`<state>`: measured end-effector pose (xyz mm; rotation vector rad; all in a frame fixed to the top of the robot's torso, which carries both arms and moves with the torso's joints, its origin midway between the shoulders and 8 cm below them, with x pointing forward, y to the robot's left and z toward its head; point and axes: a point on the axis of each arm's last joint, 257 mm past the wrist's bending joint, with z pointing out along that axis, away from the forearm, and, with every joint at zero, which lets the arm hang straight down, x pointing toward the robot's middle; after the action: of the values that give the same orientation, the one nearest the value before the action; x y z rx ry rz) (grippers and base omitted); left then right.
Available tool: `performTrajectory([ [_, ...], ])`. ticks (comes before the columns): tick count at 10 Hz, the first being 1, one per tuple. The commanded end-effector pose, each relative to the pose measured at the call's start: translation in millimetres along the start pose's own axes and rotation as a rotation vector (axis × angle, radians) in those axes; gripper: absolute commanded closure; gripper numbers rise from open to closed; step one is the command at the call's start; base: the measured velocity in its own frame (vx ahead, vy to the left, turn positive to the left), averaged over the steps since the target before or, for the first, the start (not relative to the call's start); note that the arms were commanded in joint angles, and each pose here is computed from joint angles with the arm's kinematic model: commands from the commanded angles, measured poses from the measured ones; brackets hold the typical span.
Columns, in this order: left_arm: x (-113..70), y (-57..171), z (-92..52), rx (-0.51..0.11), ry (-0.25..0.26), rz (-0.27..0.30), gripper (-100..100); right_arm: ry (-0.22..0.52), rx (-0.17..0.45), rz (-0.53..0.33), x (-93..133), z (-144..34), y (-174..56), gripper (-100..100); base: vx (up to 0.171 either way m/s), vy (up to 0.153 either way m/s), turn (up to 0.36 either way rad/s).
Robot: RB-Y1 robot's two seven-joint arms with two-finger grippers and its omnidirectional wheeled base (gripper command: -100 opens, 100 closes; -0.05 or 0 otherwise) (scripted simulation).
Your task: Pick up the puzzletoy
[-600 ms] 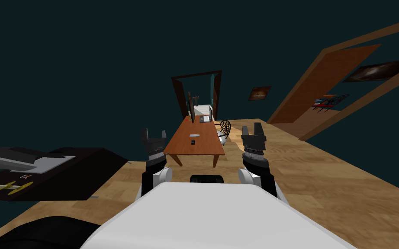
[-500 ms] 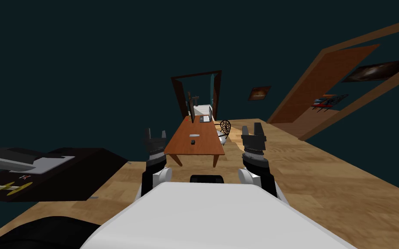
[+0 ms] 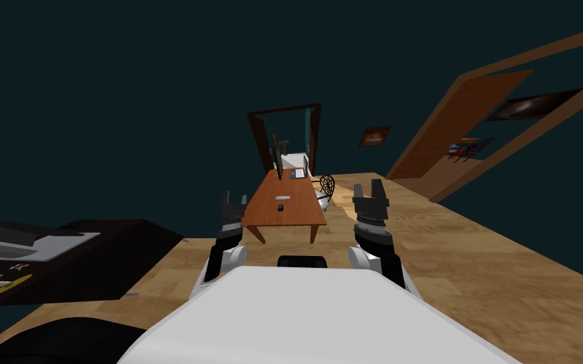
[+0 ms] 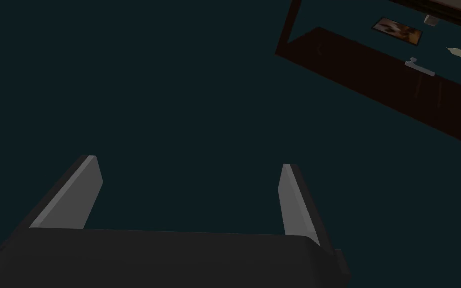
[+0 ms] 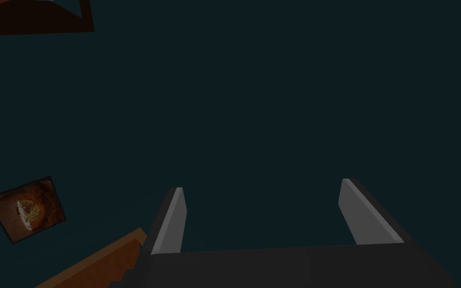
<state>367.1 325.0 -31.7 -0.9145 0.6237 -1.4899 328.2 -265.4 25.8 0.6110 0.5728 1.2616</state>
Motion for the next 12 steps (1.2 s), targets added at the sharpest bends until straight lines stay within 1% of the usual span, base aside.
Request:
performTrajectory([
  [1,-17.2,20.9,-2.0,-0.059,-0.011,-0.032,-100,0.000,0.000,0.000,0.0,0.0,0.0,0,-0.025,-0.016,-0.077],
  [2,-29.2,35.4,-2.9,-0.096,-0.027,-0.056,-100,0.000,0.000,0.000,0.0,0.0,0.0,0,-0.029,-0.016,-0.068],
  [3,-33.1,42.9,-6.1,-0.112,-0.035,-0.054,-100,0.000,0.000,0.000,0.0,0.0,0.0,0,-0.021,-0.009,-0.020],
  [4,-47.5,59.6,-8.7,-0.153,-0.059,-0.080,-100,0.000,0.000,0.000,0.0,0.0,0.0,0,-0.019,-0.010,-0.051],
  [5,-59.3,70.1,-8.7,-0.180,-0.081,-0.111,-100,0.000,0.000,0.000,0.0,0.0,0.0,0,-0.023,-0.020,-0.093],
  [6,-64.4,79.0,-13.5,-0.199,-0.092,-0.108,-100,0.000,0.000,0.000,0.0,0.0,0.0,0,-0.019,-0.011,-0.028],
  [8,-93.9,107.3,-19.5,-0.264,-0.159,-0.176,-100,0.000,0.000,0.000,0.0,0.0,0.0,0,-0.021,-0.008,-0.078],
  [9,-99.1,115.4,-25.0,-0.282,-0.172,-0.173,-100,0.000,0.000,0.000,0.0,0.0,0.0,0,-0.018,-0.008,-0.026],
  [10,-112.5,126.9,-27.3,-0.306,-0.207,-0.212,-100,0.000,0.000,0.000,0.0,0.0,0.0,0,-0.014,-0.011,-0.047],
  [11,-116.8,133.5,-32.4,-0.321,-0.218,-0.209,-100,0.000,0.000,0.000,0.0,0.0,0.0,0,-0.010,-0.007,-0.027],
  [12,-129.2,143.8,-34.5,-0.340,-0.254,-0.251,-100,0.000,0.000,0.000,0.0,0.0,0.0,0,-0.011,-0.010,-0.063],
])
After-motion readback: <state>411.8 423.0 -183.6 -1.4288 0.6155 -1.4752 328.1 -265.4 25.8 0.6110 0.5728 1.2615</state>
